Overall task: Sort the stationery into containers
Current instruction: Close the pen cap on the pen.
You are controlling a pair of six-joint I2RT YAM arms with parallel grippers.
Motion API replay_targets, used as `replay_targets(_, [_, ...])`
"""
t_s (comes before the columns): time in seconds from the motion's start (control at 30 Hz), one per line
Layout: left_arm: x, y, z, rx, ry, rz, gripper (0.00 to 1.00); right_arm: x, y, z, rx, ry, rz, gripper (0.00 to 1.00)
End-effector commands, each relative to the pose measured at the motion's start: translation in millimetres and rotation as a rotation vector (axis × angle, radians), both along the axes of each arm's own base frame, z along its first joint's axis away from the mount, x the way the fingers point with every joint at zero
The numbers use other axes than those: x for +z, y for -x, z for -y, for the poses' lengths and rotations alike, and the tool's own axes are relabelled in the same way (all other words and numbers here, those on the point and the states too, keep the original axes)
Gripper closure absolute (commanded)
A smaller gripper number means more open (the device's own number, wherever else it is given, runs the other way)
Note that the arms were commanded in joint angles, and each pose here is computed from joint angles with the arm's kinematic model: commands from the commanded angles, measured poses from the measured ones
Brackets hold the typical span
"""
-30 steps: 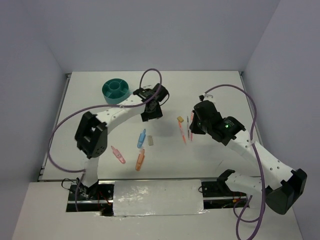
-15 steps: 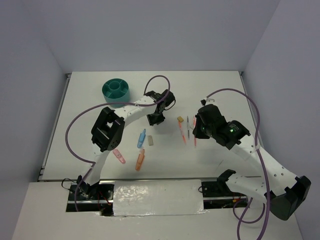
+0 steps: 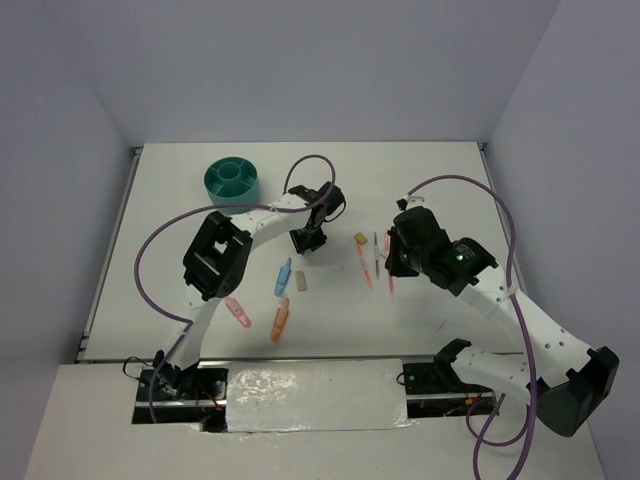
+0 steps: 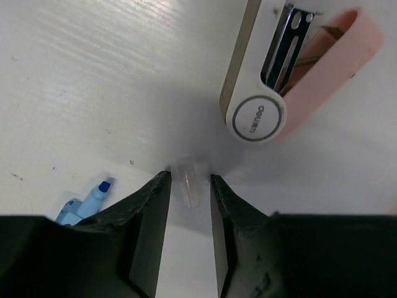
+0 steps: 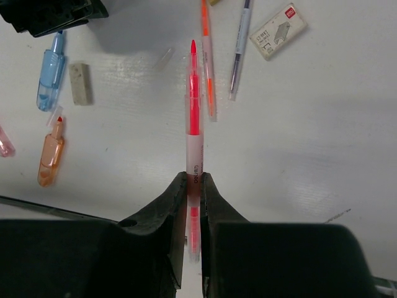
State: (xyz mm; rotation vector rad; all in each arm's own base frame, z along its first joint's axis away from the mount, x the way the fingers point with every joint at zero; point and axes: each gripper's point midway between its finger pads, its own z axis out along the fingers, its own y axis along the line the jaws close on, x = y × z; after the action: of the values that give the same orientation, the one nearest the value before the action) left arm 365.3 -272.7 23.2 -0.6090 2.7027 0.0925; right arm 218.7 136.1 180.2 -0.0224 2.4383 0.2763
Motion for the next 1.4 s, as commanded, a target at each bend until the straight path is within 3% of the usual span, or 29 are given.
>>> replay_targets(0.0, [-7.1,-2.0,-3.2,0.0,0.006,-0.009,0.56,20.1,-6.0,-3.0,0.015,-0.015,0.043,0.99])
replay_targets(0.47, [-19.8,9.6,-5.2,0.009,0.015,-0.05,0.66,41.1,-11.3,-5.2,0.021,-0.022,0.073,0.99])
replay_targets(0.6, [-26.9,20.7,-8.4,0.007,0.015,-0.078,0.88,47.1,-10.7,-9.0,0.028,-0.046,0.076,0.99])
replay_targets(0.7, [-18.3,26.4,-7.7,-0.003,0.031,-0.075,0.99,53.7,-8.0,-17.5,0.06,-0.093,0.079,0.99])
replay_targets(0.8, [11.0,25.6,-2.0,-0.027,0.095,-0.023,1.0,63.0,-1.0,-30.6,0.126,-0.165,0.086,1.0])
replay_targets(0.9, [69.4,13.5,15.8,-0.111,0.241,0.132,1.0,73.9,2.4,-42.4,0.186,-0.234,0.127,1.0])
replay_targets(1.1, [248.6,-7.8,16.5,-0.341,0.47,0.656,1.0,117.7,13.3,-75.1,0.304,-0.459,0.199,1.0])
replay_targets(1.13, [294.4,8.6,18.3,-0.422,0.578,0.752,1.0,125.4,17.2,-80.2,0.32,-0.506,0.208,1.0])
replay_targets(1.17, [303.8,9.6,12.0,-0.469,0.61,0.803,1.0,132.7,27.8,-91.3,0.383,-0.578,0.193,1.0])
replay_targets(1.2, [353.0,27.3,13.3,-0.552,0.726,0.925,1.0,145.7,29.6,-103.1,0.414,-0.673,0.224,1.0])
replay_targets(1.3, [392.6,45.2,1.9,-0.615,0.886,1.037,1.0,176.3,51.1,-121.2,0.531,-0.844,0.265,1.0])
replay_targets(1.33, [423.9,64.9,3.3,-0.709,0.981,1.12,1.0,188.4,52.8,-127.3,0.565,-0.872,0.304,1.0])
replay_targets(1.37, [428.6,67.6,-0.1,-0.699,1.044,1.117,1.0,194.2,62.7,-136.0,0.613,-0.883,0.304,1.0])
